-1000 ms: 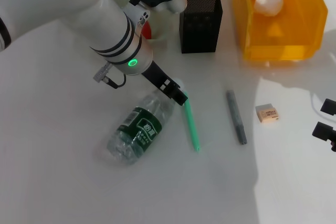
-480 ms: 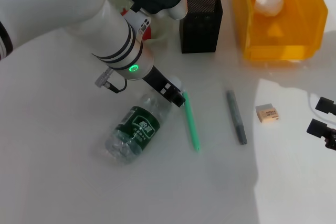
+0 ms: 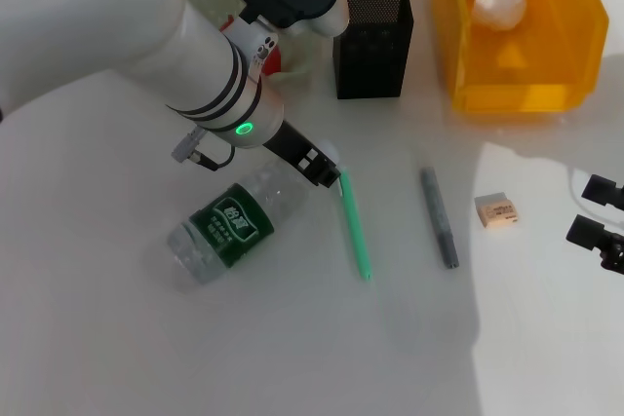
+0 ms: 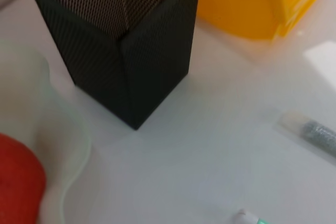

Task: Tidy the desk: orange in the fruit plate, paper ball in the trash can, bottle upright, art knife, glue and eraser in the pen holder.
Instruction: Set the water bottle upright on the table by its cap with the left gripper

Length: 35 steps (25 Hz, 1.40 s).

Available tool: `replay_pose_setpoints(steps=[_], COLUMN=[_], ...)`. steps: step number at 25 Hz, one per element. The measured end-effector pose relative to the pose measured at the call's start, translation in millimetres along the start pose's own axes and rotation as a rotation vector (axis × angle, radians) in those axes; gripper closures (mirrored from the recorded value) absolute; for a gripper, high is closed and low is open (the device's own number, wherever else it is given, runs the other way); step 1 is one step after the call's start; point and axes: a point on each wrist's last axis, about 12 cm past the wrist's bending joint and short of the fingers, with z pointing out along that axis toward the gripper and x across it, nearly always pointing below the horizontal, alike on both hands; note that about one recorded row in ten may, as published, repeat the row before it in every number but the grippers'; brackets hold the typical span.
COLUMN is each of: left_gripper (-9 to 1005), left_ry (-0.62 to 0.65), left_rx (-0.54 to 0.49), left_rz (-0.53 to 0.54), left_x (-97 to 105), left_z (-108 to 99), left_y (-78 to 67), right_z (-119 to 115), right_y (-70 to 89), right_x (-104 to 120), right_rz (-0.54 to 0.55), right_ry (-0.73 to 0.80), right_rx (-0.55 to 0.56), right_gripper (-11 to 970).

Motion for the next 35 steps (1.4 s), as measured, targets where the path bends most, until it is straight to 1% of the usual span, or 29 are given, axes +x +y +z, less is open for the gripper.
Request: replay_pose_setpoints(steps=[3, 6, 8, 9, 12, 16, 20, 22, 27, 31, 35], left_gripper=[536, 548, 548, 548, 549, 549, 549, 549, 550, 550, 551], left_ry=[-0.05, -0.127, -0.189, -0.227, -0.313, -0.419, -0.495, -0.556, -0.682, -0.818, -0.98], left_rx=[-0.001, 0.016, 0.02, 0.02, 0.025, 0.043, 0.056, 0.063, 0.101, 0.154, 0.185], left_rz=[0.035, 0.06, 0.063, 0.061, 0.034, -0.017, -0.04, -0.061, -0.106, -0.144, -0.179], left_x=[3, 8, 15, 19, 32, 55, 72, 85, 108, 130, 158], left_z=[-12, -31, -47, -55, -71, -86, -91, -94, -94, -86, -72], left_y=[-1.6, -1.6, 1.9, 5.1, 16.3, 35.4, 46.3, 53.8, 64.3, 69.7, 72.5], right_z=[2, 5, 7, 8, 12, 20, 26, 29, 34, 35, 37], right_y=[-0.5, -0.8, -0.9, -1.0, -1.3, -3.3, -5.9, -6.5, -8.0, -8.8, -8.6], right_x=[-1, -2, -2, -3, -3, -4, -7, -8, -10, -10, -10], right_rz=[-0.002, 0.0, 0.001, 0.0, 0.004, 0.021, 0.017, 0.016, 0.022, 0.024, 0.025], right_ry=[-0.002, -0.002, -0.003, -0.004, -0.009, -0.022, -0.021, -0.023, -0.032, -0.031, -0.033], right_rx=[-0.005, -0.013, -0.018, -0.021, -0.032, -0.054, -0.059, -0.066, -0.078, -0.073, -0.075], right_gripper=[161, 161, 161, 161, 161, 161, 161, 161, 162, 162, 162])
